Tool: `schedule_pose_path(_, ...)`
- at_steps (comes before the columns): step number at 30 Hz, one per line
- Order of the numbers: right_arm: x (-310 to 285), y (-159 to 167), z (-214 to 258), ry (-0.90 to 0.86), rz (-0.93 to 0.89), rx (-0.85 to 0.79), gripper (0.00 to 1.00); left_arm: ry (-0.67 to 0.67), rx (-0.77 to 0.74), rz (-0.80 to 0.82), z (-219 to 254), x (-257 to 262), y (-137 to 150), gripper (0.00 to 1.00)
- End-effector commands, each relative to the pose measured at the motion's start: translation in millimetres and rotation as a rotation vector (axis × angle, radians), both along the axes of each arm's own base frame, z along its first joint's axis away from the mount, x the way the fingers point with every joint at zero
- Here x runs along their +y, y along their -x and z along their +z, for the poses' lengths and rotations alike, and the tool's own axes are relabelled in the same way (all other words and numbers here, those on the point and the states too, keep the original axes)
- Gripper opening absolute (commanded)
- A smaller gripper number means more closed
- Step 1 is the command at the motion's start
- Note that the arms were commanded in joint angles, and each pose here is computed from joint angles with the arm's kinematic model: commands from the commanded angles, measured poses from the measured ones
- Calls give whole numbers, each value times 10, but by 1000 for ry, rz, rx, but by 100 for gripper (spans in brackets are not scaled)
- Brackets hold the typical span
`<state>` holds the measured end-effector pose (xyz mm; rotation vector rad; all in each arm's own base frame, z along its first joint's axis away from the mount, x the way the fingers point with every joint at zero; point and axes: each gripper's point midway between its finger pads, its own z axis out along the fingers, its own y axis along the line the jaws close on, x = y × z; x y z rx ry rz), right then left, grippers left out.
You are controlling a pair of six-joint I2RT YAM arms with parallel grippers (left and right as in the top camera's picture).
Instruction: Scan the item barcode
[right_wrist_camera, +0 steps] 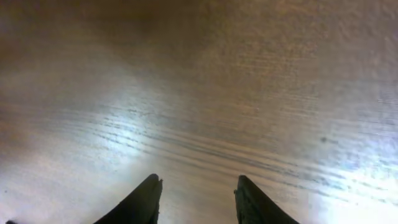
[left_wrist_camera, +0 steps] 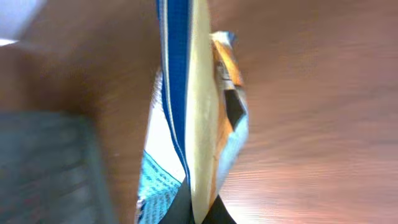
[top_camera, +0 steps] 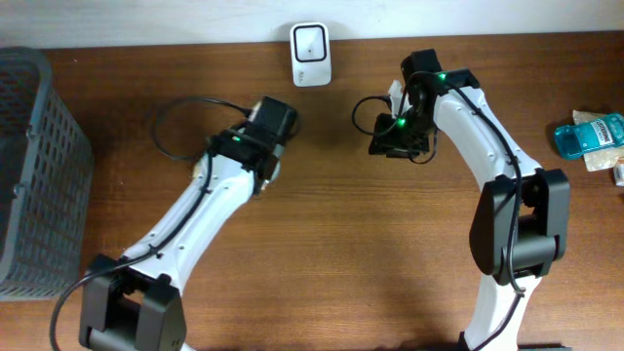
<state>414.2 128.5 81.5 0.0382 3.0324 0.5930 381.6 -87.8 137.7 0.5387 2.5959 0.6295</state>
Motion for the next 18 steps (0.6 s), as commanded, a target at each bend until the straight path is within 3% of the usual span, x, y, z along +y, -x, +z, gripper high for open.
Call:
schedule_pose_path(1,-234,-29,62,-1,-42,7,41,331,115,-67,-150,-657,186,20)
schedule_pose_path(2,-289,-28,99,-19,-57,16,43,395,151,-91,-169,-779,242,35)
schedule_pose_path(4,-348,-26,246,-103,-55,22,46,504,203,-133,-175,-983,323,41)
schedule_pose_path(5,-354,-24,326,-148,-48,20,47,536,208,-146,-164,-1046,326,52)
schedule_pose_path(6,-342,-21,412,-196,-38,16,47,556,199,-156,-145,-1088,304,78)
schedule_pose_path(7,-318,-14,470,-231,-26,12,47,565,187,-163,-123,-1111,275,81)
schedule_pose_path(12,-38,84,559,-298,60,17,46,608,76,-34,182,-823,-74,80)
schedule_pose_path(13,142,110,561,-299,105,9,39,600,19,46,278,-501,-255,70)
schedule_pose_path(15,337,120,555,-301,135,2,30,549,-21,127,277,-158,-351,62)
schedule_pose_path(18,845,124,492,-311,152,-5,24,443,-41,341,199,540,-326,57)
